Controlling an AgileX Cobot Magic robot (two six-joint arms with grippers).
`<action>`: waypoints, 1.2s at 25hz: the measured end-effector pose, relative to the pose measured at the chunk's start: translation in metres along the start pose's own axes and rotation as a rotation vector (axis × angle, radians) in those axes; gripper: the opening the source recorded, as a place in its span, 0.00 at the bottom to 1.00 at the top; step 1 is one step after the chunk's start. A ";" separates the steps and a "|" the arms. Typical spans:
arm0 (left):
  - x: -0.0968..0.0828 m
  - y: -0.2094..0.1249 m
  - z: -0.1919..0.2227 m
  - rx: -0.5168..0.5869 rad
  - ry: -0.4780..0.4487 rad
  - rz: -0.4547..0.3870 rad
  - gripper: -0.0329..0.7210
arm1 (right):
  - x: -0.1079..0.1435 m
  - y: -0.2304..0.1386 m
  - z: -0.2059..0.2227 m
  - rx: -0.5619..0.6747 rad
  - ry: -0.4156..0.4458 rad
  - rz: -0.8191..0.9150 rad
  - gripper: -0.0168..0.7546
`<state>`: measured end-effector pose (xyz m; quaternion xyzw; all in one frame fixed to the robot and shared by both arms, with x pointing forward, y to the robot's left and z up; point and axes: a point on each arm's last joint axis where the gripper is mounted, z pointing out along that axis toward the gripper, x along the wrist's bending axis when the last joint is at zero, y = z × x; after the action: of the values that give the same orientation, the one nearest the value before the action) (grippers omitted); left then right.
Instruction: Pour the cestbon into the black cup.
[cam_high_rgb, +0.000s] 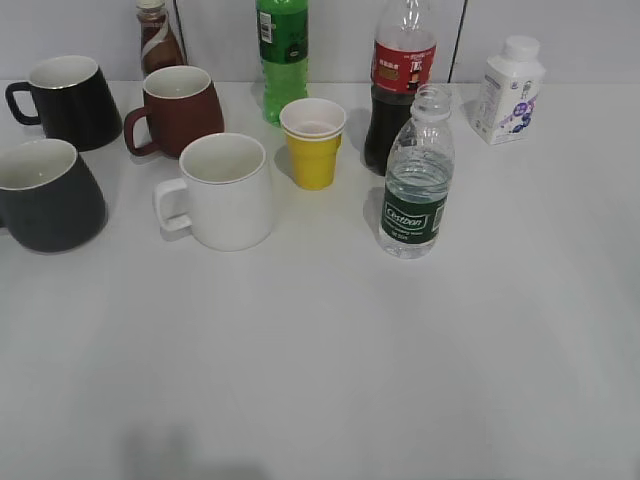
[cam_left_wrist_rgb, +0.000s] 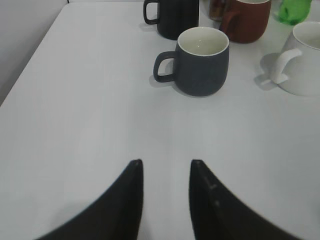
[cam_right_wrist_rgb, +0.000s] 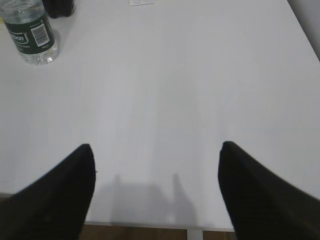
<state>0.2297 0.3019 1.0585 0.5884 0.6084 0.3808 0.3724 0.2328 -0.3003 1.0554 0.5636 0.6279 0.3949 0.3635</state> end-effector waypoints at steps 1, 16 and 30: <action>0.000 0.000 0.000 0.000 0.000 0.000 0.36 | 0.000 0.000 0.000 0.000 0.000 0.000 0.77; 0.000 0.000 0.000 0.000 0.000 0.000 0.36 | 0.000 0.000 0.000 0.000 0.000 0.000 0.77; 0.000 0.000 0.000 0.000 0.000 0.000 0.36 | 0.000 0.000 0.000 0.000 0.001 0.000 0.77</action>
<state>0.2297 0.3019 1.0585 0.5884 0.6084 0.3808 0.3724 0.2328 -0.3002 1.0554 0.5636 0.6279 0.3952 0.3632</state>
